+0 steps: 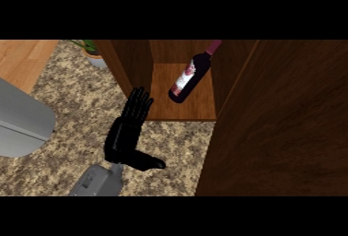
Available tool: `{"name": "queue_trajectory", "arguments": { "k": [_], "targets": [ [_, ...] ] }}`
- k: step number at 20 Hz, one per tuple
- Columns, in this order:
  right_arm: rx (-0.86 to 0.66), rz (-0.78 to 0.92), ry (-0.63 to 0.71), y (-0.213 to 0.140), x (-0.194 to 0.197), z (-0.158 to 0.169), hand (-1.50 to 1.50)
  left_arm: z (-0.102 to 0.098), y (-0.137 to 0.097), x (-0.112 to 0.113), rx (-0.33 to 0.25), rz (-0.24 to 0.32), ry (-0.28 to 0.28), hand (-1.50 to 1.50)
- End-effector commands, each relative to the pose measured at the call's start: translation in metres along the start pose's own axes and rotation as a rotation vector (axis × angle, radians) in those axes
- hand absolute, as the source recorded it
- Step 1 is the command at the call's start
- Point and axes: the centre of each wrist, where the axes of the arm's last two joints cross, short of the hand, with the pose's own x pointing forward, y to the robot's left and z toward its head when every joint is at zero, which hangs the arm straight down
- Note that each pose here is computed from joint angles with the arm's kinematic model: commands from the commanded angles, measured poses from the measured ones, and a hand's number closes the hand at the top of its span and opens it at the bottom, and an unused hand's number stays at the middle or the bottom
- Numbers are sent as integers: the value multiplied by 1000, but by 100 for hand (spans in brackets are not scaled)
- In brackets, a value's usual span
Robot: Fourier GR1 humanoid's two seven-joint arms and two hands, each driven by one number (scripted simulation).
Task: Pick up the wine, place it into the cabinet and close the cabinet
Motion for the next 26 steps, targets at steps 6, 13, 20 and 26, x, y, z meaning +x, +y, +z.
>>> {"name": "queue_trajectory", "arguments": {
  "k": [6, 13, 20, 26],
  "targets": [
    [194, -169, -9, 1, 47, 12, -150, 41, 38, 35, 20, -12, -59, -150],
    [512, -180, 15, 6, 45, 21, 150, 52, 71, 56, 46, -72, -104, -150],
    [490, -207, -18, 10, 52, 22, 150, 67, 106, 92, 89, -112, -138, -150],
    [501, -198, -41, 13, 56, 16, 150, 71, 123, 125, 56, -127, -120, -150]
  ]
}}
